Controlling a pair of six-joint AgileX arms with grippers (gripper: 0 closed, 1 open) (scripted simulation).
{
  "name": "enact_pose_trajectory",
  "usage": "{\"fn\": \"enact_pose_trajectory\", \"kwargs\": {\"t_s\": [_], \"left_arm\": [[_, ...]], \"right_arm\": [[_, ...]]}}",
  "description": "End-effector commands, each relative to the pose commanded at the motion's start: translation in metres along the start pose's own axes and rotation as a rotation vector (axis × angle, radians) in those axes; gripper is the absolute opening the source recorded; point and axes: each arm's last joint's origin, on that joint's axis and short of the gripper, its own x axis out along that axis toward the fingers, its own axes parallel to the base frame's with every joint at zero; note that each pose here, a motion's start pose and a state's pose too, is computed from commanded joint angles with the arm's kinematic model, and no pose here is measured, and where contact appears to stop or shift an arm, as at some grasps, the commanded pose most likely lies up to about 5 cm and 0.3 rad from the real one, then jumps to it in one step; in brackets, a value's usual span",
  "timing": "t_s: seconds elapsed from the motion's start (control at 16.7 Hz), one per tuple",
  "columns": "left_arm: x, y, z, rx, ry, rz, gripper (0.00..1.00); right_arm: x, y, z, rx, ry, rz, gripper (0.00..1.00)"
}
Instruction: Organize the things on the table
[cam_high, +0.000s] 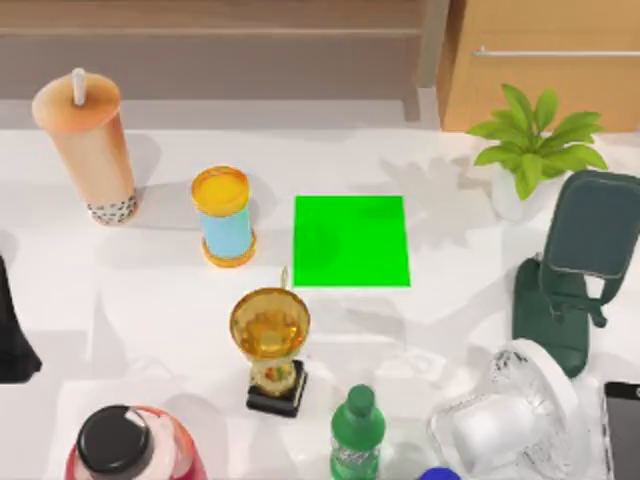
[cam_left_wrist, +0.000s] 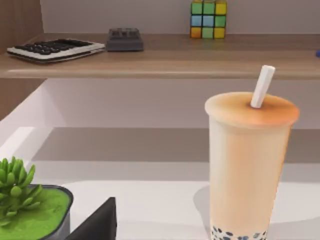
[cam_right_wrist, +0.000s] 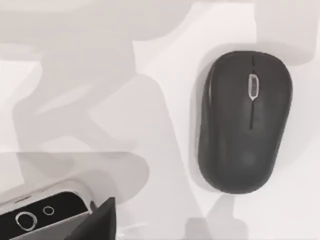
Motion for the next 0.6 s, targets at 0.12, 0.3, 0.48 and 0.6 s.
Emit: {"fn": "enact_pose_trajectory", "kwargs": {"t_s": [0.12,0.3,0.48,0.6], "left_arm": [[0.0,0.0,0.0,0.0,0.0,0.0,1.0],[0.0,0.0,0.0,0.0,0.0,0.0,1.0],[0.0,0.0,0.0,0.0,0.0,0.0,1.0],[0.0,0.0,0.0,0.0,0.0,0.0,1.0]], "right_arm": [[0.005,-0.002,0.011,0.03,0.078,-0.019,1.0],[0.007,-0.003,0.017,0.045,0.114,-0.028,1.0],[0.007,-0.002,0.016,0.039,0.112,-0.027,1.0],[0.011,-0.002,0.016,0.042,0.116,-0.028,1.0]]}}
